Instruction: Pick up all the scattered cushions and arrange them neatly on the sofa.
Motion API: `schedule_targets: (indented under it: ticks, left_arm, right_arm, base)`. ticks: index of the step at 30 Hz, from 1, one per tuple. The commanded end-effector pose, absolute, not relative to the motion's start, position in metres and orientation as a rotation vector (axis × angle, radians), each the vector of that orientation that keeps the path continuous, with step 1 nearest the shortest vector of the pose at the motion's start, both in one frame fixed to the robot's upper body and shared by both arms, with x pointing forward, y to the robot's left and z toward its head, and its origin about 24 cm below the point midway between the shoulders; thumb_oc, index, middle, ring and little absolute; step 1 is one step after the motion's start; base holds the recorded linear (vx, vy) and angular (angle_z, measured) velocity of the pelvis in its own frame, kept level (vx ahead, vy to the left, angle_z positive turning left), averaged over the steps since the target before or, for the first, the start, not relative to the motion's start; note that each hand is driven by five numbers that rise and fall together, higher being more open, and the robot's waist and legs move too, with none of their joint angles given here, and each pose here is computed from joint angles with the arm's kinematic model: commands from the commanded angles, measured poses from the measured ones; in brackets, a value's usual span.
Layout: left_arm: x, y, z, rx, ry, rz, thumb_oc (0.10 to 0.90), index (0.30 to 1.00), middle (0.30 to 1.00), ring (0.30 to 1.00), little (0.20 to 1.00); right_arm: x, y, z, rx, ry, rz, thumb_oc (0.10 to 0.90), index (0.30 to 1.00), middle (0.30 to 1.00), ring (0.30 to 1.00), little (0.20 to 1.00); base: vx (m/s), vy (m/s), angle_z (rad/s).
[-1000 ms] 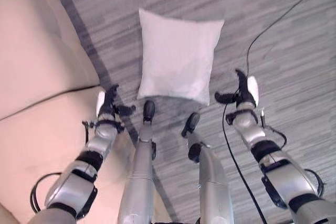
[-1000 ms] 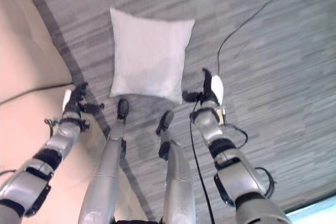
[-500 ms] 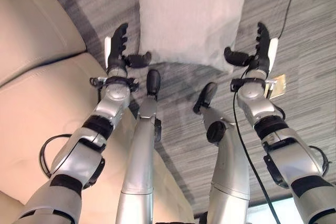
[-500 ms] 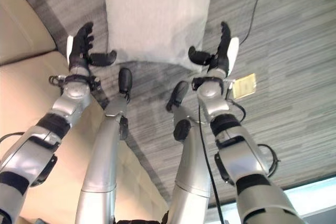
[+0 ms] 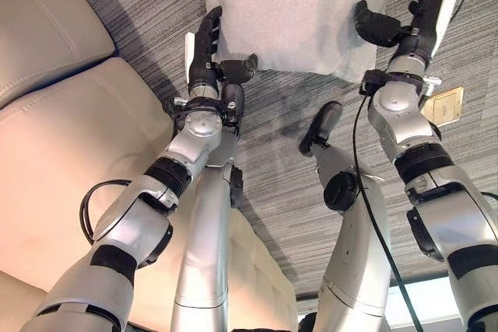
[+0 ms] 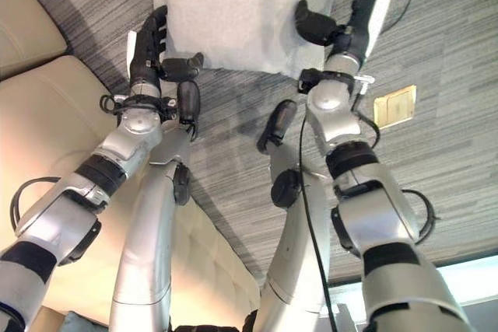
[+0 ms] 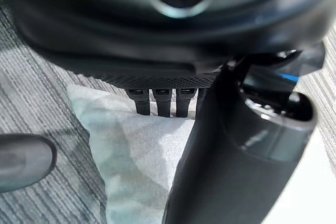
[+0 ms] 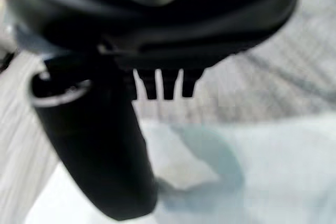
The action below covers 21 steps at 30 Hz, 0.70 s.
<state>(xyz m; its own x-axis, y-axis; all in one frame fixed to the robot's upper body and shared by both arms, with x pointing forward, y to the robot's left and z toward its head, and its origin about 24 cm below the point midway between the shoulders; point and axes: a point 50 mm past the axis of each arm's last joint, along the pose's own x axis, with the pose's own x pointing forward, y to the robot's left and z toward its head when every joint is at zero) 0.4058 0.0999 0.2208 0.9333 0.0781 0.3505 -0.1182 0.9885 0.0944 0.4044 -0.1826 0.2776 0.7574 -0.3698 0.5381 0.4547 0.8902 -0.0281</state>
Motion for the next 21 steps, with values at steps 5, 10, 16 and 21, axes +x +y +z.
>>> schedule_targets:
  ticks: [5,10,16,21]
  left_arm:
    - [0.386,0.018,0.256,-0.03,-0.499,-0.157,0.745,0.818,0.818,0.818,0.818]
    - [0.378,0.003,0.268,-0.062,-0.546,-0.214,0.4,0.3,0.3,0.3,0.3]
    - [0.369,0.0,0.28,-0.104,-0.605,-0.241,0.4,0.3,0.3,0.3,0.3]
    - [0.369,0.01,0.282,-0.109,-0.63,-0.216,0.4,0.3,0.3,0.3,0.3]
  right_arm:
    - [0.404,-0.12,0.282,-0.18,-0.626,-0.212,0.8,0.9,0.9,0.9,0.9]
    - [0.402,-0.092,0.275,-0.139,-0.615,-0.095,0.4,0.3,0.3,0.3,0.3]
    - [0.398,-0.085,0.277,-0.116,-0.639,-0.055,0.4,0.3,0.3,0.3,0.3]
    - [0.392,-0.088,0.287,-0.081,-0.695,-0.061,0.4,0.3,0.3,0.3,0.3]
  base:
    - [-0.01,-0.012,0.09]
    - [-0.01,-0.013,0.07]
    - [-0.01,-0.001,0.05]
    - [-0.04,0.009,-0.01]
